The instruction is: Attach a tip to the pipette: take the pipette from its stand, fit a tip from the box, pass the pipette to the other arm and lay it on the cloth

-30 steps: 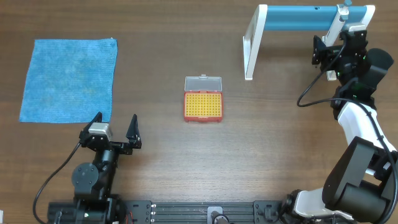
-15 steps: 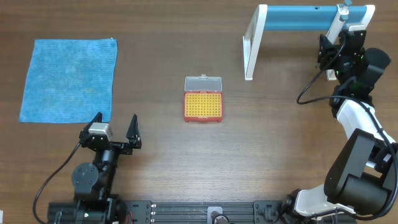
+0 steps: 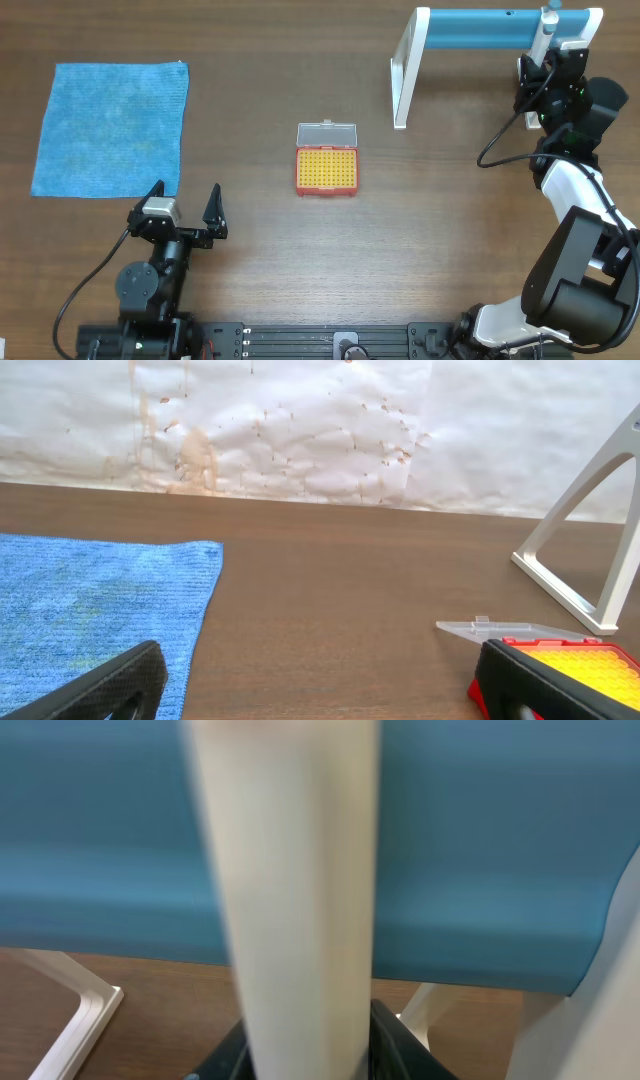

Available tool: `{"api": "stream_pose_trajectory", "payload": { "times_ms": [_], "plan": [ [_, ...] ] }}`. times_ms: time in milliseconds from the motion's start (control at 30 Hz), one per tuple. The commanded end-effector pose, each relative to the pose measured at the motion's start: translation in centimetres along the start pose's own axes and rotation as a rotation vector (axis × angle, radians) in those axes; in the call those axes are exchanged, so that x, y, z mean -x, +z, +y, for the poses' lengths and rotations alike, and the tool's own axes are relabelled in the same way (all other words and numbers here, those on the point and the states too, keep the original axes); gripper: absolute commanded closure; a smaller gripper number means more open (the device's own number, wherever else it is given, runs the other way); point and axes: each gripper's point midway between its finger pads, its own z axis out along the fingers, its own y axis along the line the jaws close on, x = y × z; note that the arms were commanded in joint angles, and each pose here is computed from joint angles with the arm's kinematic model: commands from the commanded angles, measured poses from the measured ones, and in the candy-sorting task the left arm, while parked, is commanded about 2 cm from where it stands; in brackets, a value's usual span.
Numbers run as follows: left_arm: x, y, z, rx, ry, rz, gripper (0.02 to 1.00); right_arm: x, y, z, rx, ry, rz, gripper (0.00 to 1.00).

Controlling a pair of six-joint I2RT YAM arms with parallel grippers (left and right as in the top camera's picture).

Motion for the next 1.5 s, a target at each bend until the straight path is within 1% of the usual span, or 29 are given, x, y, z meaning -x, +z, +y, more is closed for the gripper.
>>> {"api": "stream_pose_trajectory", "payload": {
  "times_ms": [33, 67, 100, 300, 633, 667, 700, 733, 767, 800, 900, 933, 967, 1033, 1133, 1233, 1333, 1400, 1500],
  "plan": [
    [0.0, 0.0, -0.2, -0.015, 0.013, 0.001, 0.02, 0.5, 0.5, 0.2, 0.014, -0.002, -0.01, 0.814],
    [0.0, 0.0, -0.2, -0.015, 0.013, 0.001, 0.02, 0.6, 0.5, 0.3, 0.022, -0.004, -0.014, 0.879],
    [0.0, 0.0, -0.2, -0.015, 0.013, 0.001, 0.023, 0.7, 0.5, 0.4, 0.023, -0.005, -0.017, 0.917],
    [0.0, 0.0, -0.2, -0.015, 0.013, 0.001, 0.023, 2.1, -0.3, 0.6, 0.024, -0.015, -0.037, 0.919],
    [0.0, 0.0, -0.2, -0.015, 0.013, 0.0, 0.023, 7.2, -3.1, 1.5, 0.02, -0.039, -0.129, 0.923],
    [0.0, 0.0, -0.2, -0.015, 0.013, 0.001, 0.02, 8.0, -3.6, 1.9, 0.037, -0.046, -0.147, 0.917],
    [0.0, 0.0, -0.2, -0.015, 0.013, 0.001, 0.023, 8.8, -4.1, 2.5, 0.062, -0.047, -0.166, 0.921],
    [0.0, 0.0, -0.2, -0.015, 0.013, 0.0, 0.02, 9.9, -5.0, 3.8, 0.118, -0.051, -0.188, 0.923],
    [0.0, 0.0, -0.2, -0.015, 0.013, 0.001, 0.02, 10.2, -5.3, 4.4, 0.147, -0.053, -0.195, 0.921],
    [0.0, 0.0, -0.2, -0.015, 0.013, 0.001, 0.023, 11.0, -6.1, 6.4, 0.242, -0.069, -0.219, 0.921],
    [0.0, 0.0, -0.2, -0.015, 0.013, 0.001, 0.023, 12.2, -7.9, 11.1, 0.399, -0.117, -0.272, 0.921],
    [0.0, 0.0, -0.2, -0.015, 0.013, 0.001, 0.023, 12.7, -8.8, 13.6, 0.482, -0.122, -0.292, 0.921],
    [0.0, 0.0, -0.2, -0.015, 0.013, 0.001, 0.02, 12.9, -9.5, 15.9, 0.559, -0.139, -0.305, 0.923],
    [0.0, 0.0, -0.2, -0.015, 0.013, 0.001, 0.02, 12.6, -10.2, 19.2, 0.652, -0.151, -0.315, 0.921],
    [0.0, 0.0, -0.2, -0.015, 0.013, 0.001, 0.023, 10.9, -11.6, 24.5, 0.789, -0.135, -0.355, 0.921],
    [0.0, 0.0, -0.2, -0.015, 0.013, 0.001, 0.02, 9.2, -13.7, 28.3, 0.891, -0.135, -0.415, 0.921],
    [0.0, 0.0, -0.2, -0.015, 0.013, 0.0, 0.02, 7.0, -15.5, 31.9, 0.983, -0.134, -0.429, 0.917],
    [0.0, 0.0, -0.2, -0.015, 0.013, 0.001, 0.02, 6.0, -15.3, 33.3, 0.991, -0.109, -0.405, 0.923],
    [0.0, 0.0, -0.2, -0.015, 0.013, 0.0, 0.023, 4.9, -15.1, 35.1, 1.039, -0.104, -0.393, 0.921]
  ]
}}
